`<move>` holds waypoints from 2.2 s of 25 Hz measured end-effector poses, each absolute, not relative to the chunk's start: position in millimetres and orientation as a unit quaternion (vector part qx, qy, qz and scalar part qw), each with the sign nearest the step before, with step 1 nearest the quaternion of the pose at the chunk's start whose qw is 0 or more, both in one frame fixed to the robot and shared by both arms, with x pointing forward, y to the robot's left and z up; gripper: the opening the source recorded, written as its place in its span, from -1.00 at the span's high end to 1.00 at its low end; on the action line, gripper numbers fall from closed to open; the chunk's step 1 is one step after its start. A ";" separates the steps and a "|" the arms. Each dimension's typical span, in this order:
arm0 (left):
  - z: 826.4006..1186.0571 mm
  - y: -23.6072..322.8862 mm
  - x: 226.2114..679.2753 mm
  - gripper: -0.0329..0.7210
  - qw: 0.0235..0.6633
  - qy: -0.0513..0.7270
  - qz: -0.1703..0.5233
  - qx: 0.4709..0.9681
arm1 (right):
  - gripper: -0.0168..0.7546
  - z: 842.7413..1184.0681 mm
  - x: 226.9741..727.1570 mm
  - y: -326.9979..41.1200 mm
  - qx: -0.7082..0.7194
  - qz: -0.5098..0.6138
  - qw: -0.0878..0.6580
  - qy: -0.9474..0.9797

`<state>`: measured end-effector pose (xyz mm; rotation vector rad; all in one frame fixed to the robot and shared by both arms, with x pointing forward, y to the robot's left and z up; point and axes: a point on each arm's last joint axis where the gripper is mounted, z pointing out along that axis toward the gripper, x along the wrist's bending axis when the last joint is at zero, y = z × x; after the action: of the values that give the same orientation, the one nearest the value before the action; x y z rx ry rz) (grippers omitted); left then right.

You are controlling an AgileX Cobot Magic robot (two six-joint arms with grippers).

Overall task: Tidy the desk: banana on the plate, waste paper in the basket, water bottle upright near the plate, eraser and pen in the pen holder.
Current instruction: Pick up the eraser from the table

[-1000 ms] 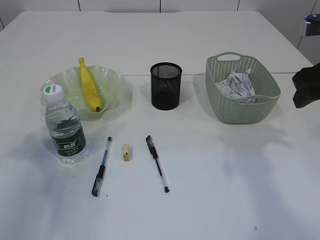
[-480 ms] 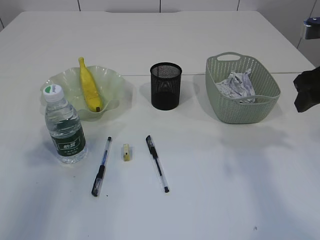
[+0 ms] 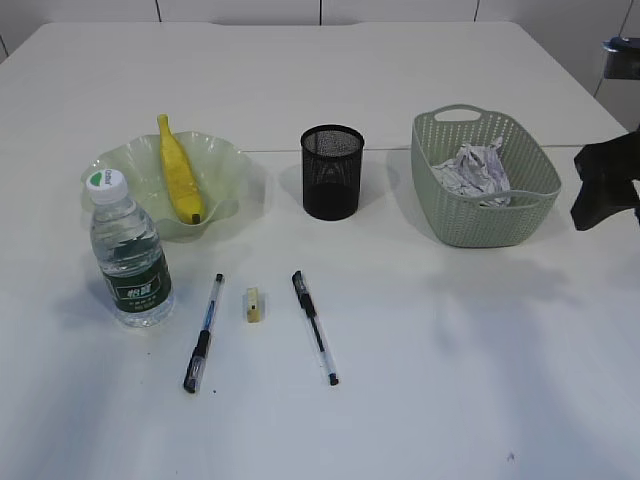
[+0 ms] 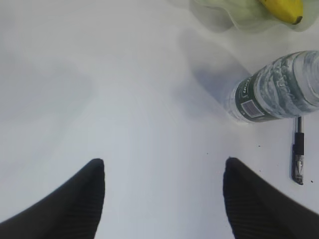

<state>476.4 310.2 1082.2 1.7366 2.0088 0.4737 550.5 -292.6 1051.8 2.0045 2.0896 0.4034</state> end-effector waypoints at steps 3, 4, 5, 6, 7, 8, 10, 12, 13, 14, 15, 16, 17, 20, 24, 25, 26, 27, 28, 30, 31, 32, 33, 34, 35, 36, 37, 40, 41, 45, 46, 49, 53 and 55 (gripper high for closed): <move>1082.2 310.2 476.4 -0.46 0.220 0.726 0.171 0.628 | -0.38 1054.5 548.9 -285.0 0.690 0.160 0.069 0.703; 1082.2 310.2 476.4 -0.46 0.220 0.726 0.171 0.628 | -0.38 1057.1 549.3 -282.9 0.689 0.167 0.063 0.702; 1082.2 310.2 476.4 -0.46 0.220 0.726 0.171 0.628 | -0.38 1059.6 549.7 -279.4 0.687 0.172 0.059 0.704; 1082.3 310.3 476.5 -0.46 0.221 0.726 0.172 0.628 | -0.38 1063.0 550.7 -276.0 0.682 0.176 0.062 0.708; 1082.4 310.3 476.7 -0.46 0.222 0.726 0.173 0.628 | -0.38 1067.7 552.2 -270.3 0.674 0.182 0.066 0.713; 1082.5 310.3 476.8 -0.45 0.222 0.726 0.173 0.627 | -0.38 1073.1 553.6 -263.9 0.667 0.190 0.070 0.717; 1082.8 310.4 477.3 -0.45 0.225 0.725 0.176 0.627 | -0.38 1084.7 555.0 -244.7 0.649 0.203 0.080 0.729; 1083.1 310.3 477.9 -0.45 0.228 0.725 0.177 0.626 | -0.38 1095.4 557.8 -225.8 0.636 0.208 0.098 0.736; 1083.3 310.1 478.0 -0.45 0.229 0.725 0.177 0.625 | -0.38 1099.8 560.6 -215.3 0.632 0.208 0.107 0.739; 1083.3 309.8 478.1 -0.45 0.231 0.726 0.176 0.624 | -0.38 1102.7 564.1 -204.7 0.629 0.209 0.112 0.740; 1083.4 309.5 478.2 -0.45 0.232 0.726 0.175 0.623 | -0.38 1104.1 569.0 -196.1 0.629 0.206 0.116 0.740; 1083.4 309.4 478.2 -0.45 0.233 0.726 0.174 0.623 | -0.37 1104.2 572.0 -185.9 0.626 0.202 0.116 0.744; 1083.4 309.3 478.2 -0.45 0.234 0.727 0.174 0.622 | -0.34 1104.0 577.0 -175.3 0.625 0.199 0.115 0.746; 1083.4 309.1 478.3 -0.45 0.235 0.727 0.173 0.622 | -0.27 1101.0 591.4 -143.4 0.621 0.195 0.104 0.752; 1083.5 309.1 478.4 -0.45 0.235 0.727 0.174 0.622 | -0.25 1093.1 610.1 -106.7 0.618 0.181 0.086 0.760; 1083.5 309.1 478.4 -0.45 0.235 0.727 0.174 0.622 | -0.25 1090.6 615.1 -99.0 0.619 0.179 0.083 0.760; 1083.5 309.0 478.4 -0.45 0.236 0.727 0.173 0.621 | -0.25 1088.4 619.1 -93.2 0.621 0.176 0.080 0.760; 1083.5 308.9 478.4 -0.45 0.236 0.727 0.173 0.621 | -0.25 1086.4 624.5 -86.1 0.622 0.179 0.079 0.759; 1083.5 308.9 478.4 -0.45 0.236 0.727 0.172 0.621 | -0.25 1084.7 629.9 -79.4 0.622 0.184 0.080 0.757; 1083.6 308.8 478.4 -0.45 0.237 0.727 0.172 0.621 | -0.25 1081.7 638.2 -67.8 0.623 0.194 0.080 0.754; 1083.6 308.7 478.4 -0.45 0.237 0.728 0.171 0.620 | -0.25 1080.1 640.8 -61.0 0.623 0.198 0.080 0.753; 1083.6 308.7 478.4 -0.45 0.237 0.728 0.171 0.620 | -0.25 1078.4 642.6 -55.1 0.623 0.202 0.078 0.751; 1083.6 308.7 478.4 -0.45 0.237 0.728 0.171 0.620 | -0.25 1076.7 642.4 -48.1 0.623 0.205 0.075 0.751; 1083.6 308.7 478.4 -0.45 0.237 0.728 0.171 0.620 | -0.25 1074.5 642.1 -41.4 0.623 0.207 0.070 0.751; 1083.6 308.6 478.4 -0.45 0.238 0.728 0.171 0.620 | -0.25 1071.3 641.1 -34.5 0.622 0.209 0.064 0.752; 1083.6 308.6 478.4 -0.45 0.238 0.728 0.171 0.620 | -0.25 1067.4 640.7 -29.1 0.621 0.207 0.062 0.753; 1083.6 308.5 478.4 -0.45 0.238 0.728 0.171 0.620 | -0.25 1063.0 639.0 -23.3 0.619 0.204 0.059 0.756; 1083.7 308.5 478.6 -0.45 0.239 0.728 0.171 0.620 | -0.25 1046.5 635.8 -8.8 0.612 0.189 0.052 0.766; 1083.9 308.6 478.9 -0.45 0.240 0.727 0.173 0.619 | -0.25 1040.6 634.1 -3.3 0.610 0.185 0.047 0.769; 1084.0 308.5 479.1 -0.45 0.242 0.727 0.173 0.619 | -0.25 1016.4 628.3 14.4 0.604 0.163 0.034 0.780; 1084.0 308.5 479.1 -0.45 0.242 0.727 0.173 0.619 | -0.25 1011.1 627.5 17.8 0.603 0.158 0.031 0.781; 1084.1 308.3 479.2 -0.45 0.243 0.727 0.173 0.618 | -0.25 997.7 626.2 27.4 0.602 0.151 0.024 0.784; 1084.2 308.1 479.4 -0.45 0.245 0.728 0.172 0.617 | -0.25 980.6 628.5 30.4 0.615 0.136 0.017 0.776; 1084.4 308.0 479.6 -0.45 0.246 0.728 0.172 0.616 | -0.25 976.1 629.0 30.9 0.618 0.132 0.016 0.775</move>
<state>479.6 308.0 1084.4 1.6818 1.9857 0.4699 629.0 30.9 976.1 1.9227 2.4095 0.4095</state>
